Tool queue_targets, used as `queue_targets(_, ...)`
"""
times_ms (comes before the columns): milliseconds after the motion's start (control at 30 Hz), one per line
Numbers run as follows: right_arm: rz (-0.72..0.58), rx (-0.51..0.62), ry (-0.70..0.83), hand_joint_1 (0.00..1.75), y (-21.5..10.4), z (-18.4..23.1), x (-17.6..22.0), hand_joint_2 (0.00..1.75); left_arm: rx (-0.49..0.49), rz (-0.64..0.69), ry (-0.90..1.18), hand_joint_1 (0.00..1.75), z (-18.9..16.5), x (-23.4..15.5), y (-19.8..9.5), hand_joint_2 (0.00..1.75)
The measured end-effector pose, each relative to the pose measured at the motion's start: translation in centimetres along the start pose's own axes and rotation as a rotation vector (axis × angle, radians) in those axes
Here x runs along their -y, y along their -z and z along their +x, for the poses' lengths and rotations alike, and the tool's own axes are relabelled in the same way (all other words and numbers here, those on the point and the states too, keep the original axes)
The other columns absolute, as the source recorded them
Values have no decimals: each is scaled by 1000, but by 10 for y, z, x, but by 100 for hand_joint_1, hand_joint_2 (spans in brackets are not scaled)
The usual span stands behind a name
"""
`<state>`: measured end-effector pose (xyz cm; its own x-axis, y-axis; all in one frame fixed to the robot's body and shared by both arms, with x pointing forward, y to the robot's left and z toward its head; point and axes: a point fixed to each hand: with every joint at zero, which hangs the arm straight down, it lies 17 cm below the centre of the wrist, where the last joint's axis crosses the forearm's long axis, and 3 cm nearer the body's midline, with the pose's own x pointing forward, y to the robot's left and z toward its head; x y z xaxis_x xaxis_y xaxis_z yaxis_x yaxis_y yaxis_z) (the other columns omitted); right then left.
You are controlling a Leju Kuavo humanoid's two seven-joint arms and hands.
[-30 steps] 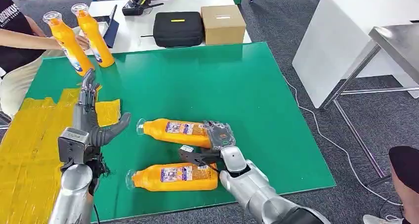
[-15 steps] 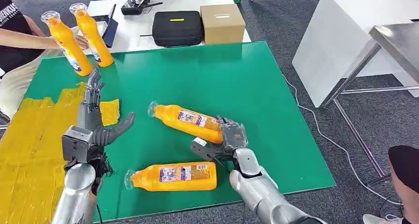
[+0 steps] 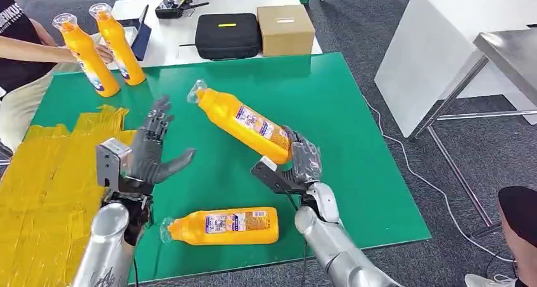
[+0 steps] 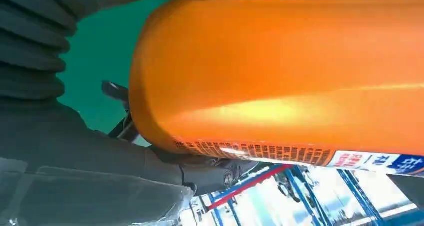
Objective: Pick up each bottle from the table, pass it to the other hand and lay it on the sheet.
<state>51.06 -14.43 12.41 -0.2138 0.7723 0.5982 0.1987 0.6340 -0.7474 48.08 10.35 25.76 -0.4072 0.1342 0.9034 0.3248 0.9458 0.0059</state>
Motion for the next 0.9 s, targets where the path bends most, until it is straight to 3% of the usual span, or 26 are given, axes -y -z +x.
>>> queue_targets(167,-32,3,17,175,2,3,8,175,-48,-81,-27,0,-12,29,4,175)
queue_targets(400,-98,-3,40,175,-8,5,23,175,-114,-173,-230,0,-28,75,11,175)
queue_targets(900,-169,77,90,175,-12,42,34,175,-177,-125,-423,0,-41,83,12,175)
